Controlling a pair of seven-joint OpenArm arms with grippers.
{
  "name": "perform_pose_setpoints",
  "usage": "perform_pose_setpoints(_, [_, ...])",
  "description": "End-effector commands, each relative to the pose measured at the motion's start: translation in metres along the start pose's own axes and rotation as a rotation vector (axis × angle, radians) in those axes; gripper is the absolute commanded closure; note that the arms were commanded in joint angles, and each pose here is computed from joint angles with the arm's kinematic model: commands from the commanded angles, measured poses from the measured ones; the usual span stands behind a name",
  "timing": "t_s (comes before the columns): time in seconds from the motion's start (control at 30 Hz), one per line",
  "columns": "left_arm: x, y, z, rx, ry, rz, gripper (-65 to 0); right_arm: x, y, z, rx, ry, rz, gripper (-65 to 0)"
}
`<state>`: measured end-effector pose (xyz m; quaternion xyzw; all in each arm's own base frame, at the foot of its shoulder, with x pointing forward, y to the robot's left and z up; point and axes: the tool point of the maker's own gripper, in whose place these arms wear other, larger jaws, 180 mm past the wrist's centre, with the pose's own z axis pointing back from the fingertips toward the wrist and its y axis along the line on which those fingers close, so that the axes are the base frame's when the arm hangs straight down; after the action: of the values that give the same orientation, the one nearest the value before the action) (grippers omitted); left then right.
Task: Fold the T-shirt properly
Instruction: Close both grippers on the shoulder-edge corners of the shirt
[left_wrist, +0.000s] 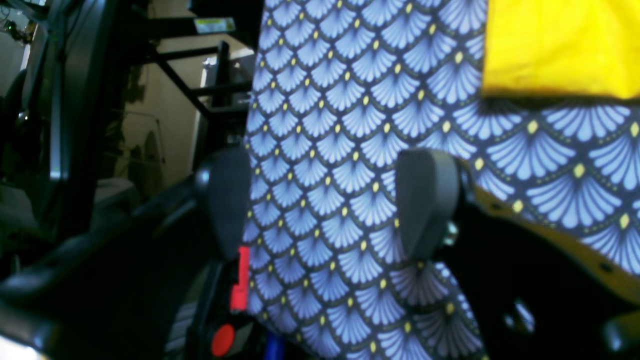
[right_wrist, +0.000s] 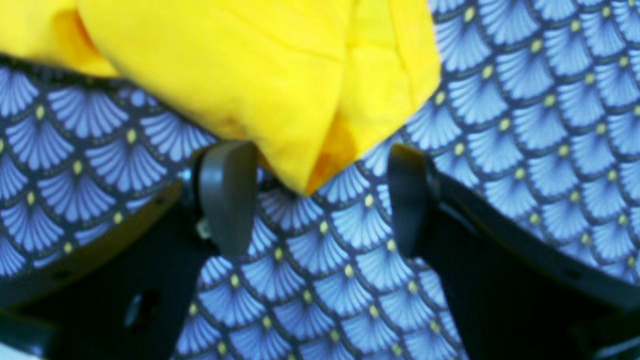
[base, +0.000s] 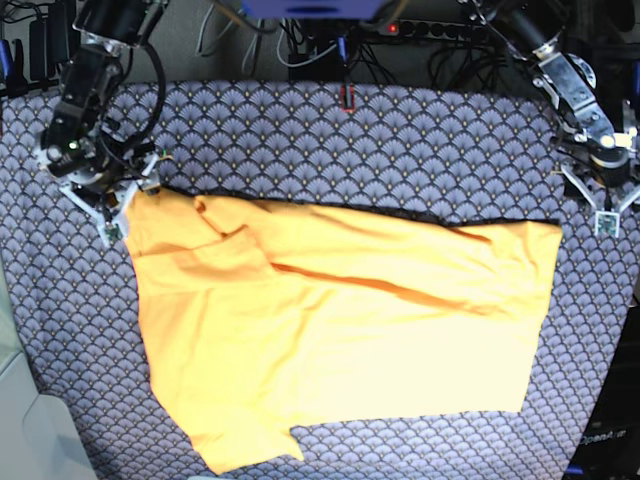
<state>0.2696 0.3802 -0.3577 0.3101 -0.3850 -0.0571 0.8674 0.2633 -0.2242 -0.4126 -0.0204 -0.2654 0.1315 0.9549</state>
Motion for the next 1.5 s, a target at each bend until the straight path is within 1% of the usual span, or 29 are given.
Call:
perform_pose_setpoints(0.0, [0.016, 0.013, 0.001, 0.036, -0.048, -0.003, -43.2, 0.014, -0.007, 0.003, -0.016, -0.043, 0.001, -41.5])
perform_pose_setpoints(0.1, [0.015, 0.014, 0.001, 0.037, -0.047, -0.005, -43.2, 0.017, -0.006, -0.001, -0.005, -0.055, -0.007, -41.2])
perform_pose_setpoints(0.17, [0.015, 0.014, 0.001, 0.037, -0.047, -0.005, -43.2, 0.014, -0.005, -0.004, 0.000, -0.046, -0.008, -41.1])
perform_pose_setpoints(0.23, [0.015, 0.014, 0.001, 0.037, -0.047, -0.005, -43.2, 0.021, -0.006, -0.007, 0.006, -0.060, -0.014, -41.0])
perform_pose_setpoints(0.3, [0.015, 0.014, 0.001, 0.037, -0.047, -0.005, -43.2, 0.018, -0.011, -0.012, 0.010, -0.048, -0.019, -40.8])
perform_pose_setpoints(0.37, [0.015, 0.014, 0.001, 0.037, -0.047, -0.005, -43.2, 0.017, -0.015, -0.016, 0.014, -0.035, -0.020, -38.4])
perform_pose_setpoints(0.4, [0.015, 0.014, 0.001, 0.037, -0.047, -0.005, -43.2, 0.017, -0.016, -0.018, 0.016, -0.031, -0.023, -36.5])
perform_pose_setpoints(0.47, [0.015, 0.014, 0.001, 0.037, -0.047, -0.005, -43.2, 0.017, -0.021, -0.020, 0.012, -0.025, -0.021, -29.5])
perform_pose_setpoints(0.63, [0.013, 0.011, 0.000, 0.028, -0.044, -0.003, -43.3, 0.022, -0.028, -0.018, -0.003, -0.031, -0.013, -6.9])
perform_pose_setpoints(0.7, [0.014, 0.009, -0.001, 0.025, -0.044, 0.001, -43.4, 0.022, -0.029, -0.017, -0.004, -0.030, -0.012, -1.2])
perform_pose_setpoints(0.73, [0.014, 0.010, -0.001, 0.025, -0.046, 0.003, -43.4, 0.022, -0.029, -0.017, -0.006, -0.029, -0.012, 0.0])
perform_pose_setpoints(0.93, [0.015, -0.011, 0.001, -0.009, -0.048, 0.044, -43.4, 0.020, -0.029, -0.018, -0.006, -0.025, -0.011, 0.0])
perform_pose_setpoints(1.1, [0.030, -0.018, 0.001, -0.038, -0.109, 0.149, -43.4, 0.019, -0.029, -0.018, -0.005, -0.024, -0.011, 0.0])
perform_pose_setpoints(1.2, [0.035, -0.020, 0.001, -0.052, -0.135, 0.194, -43.4, 0.018, -0.028, -0.018, -0.004, -0.019, -0.010, 0.0])
perform_pose_setpoints(1.33, [0.035, -0.034, -0.006, -0.101, -0.139, 0.249, -43.5, 0.018, -0.029, -0.018, -0.006, -0.017, -0.009, 0.0])
perform_pose_setpoints(1.47, [0.034, -0.050, -0.017, -0.153, -0.136, 0.332, -43.5, 0.017, -0.028, -0.018, -0.004, -0.015, -0.010, 0.0])
